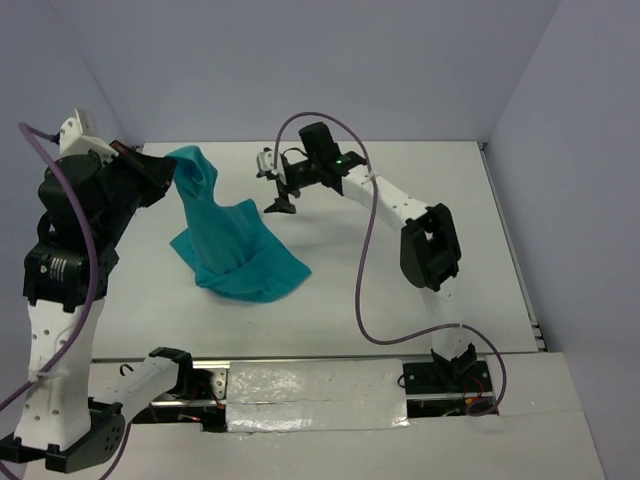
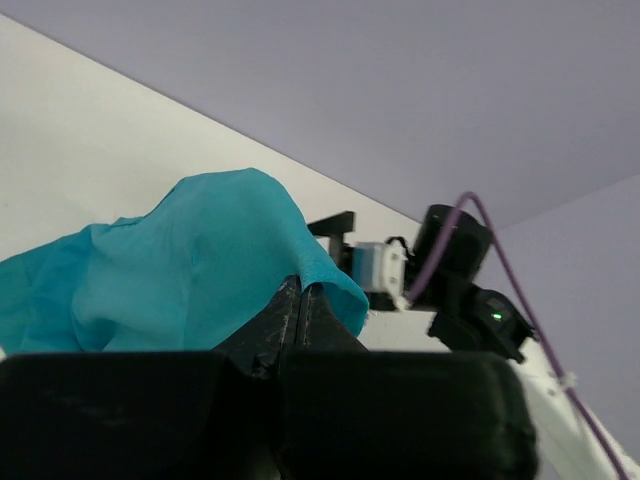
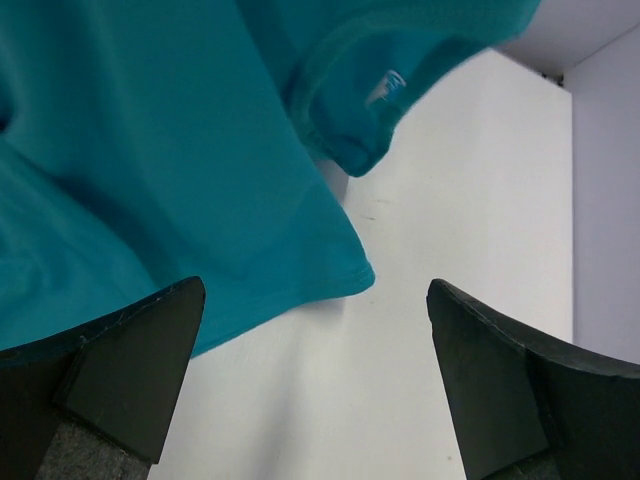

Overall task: Fold and stack the t-shirts
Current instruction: Flatten out the tshirt

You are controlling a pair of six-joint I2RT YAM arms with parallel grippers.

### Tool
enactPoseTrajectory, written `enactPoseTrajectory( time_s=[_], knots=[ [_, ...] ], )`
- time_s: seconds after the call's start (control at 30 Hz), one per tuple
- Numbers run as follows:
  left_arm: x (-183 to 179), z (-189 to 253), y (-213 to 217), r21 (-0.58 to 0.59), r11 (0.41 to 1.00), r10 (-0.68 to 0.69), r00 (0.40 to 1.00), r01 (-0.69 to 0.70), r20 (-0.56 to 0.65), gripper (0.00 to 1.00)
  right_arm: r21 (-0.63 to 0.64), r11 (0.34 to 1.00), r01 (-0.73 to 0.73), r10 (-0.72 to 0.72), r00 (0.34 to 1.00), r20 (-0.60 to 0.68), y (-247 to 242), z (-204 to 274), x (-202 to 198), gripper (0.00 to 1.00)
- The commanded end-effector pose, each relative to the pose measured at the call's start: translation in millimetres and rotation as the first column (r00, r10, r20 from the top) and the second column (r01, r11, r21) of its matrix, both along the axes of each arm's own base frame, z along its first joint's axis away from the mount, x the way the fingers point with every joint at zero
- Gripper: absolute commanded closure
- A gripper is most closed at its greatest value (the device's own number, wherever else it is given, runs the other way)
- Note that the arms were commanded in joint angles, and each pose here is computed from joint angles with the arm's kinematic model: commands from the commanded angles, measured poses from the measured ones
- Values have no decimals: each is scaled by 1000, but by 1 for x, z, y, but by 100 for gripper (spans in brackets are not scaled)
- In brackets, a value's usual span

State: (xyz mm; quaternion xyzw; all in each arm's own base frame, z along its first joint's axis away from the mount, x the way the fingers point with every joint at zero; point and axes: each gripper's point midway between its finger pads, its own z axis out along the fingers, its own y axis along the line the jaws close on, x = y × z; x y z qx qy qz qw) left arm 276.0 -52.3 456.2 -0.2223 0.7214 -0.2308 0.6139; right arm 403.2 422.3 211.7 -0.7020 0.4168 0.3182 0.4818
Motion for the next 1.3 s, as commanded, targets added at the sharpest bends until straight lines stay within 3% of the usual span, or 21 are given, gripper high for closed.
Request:
enactPoseTrajectory(
  time_s=[0.0, 0.13, 0.4, 0.63, 0.97, 1.27],
  knots=[
    [-16, 1, 12, -43, 997, 64, 998, -64, 3, 100, -12, 994, 105, -105, 994, 18, 20, -10, 28, 0],
    [-30, -8, 10, -71, 996, 55, 998, -56, -22, 100, -33, 992, 121, -120, 992, 29, 32, -33, 40, 0],
    [-55, -31, 8, -83, 996, 29, 996, -36, -87, 100, -104, 991, -85, 101, 982, 158, 66, -76, 10, 1],
    [-73, -45, 15, -126, 988, 69, 991, -84, -117, 100, -35, 999, -31, 34, 995, 98, 100, -86, 4, 0],
    [-94, -48, 16, -156, 984, 68, 990, -87, -121, 100, -79, 996, -35, 46, 988, 150, 116, -98, -8, 0],
    [-151, -55, 25, -231, 966, 89, 989, -114, -119, 100, -78, 996, -31, 46, 978, 203, 125, -103, -5, 0]
  ],
)
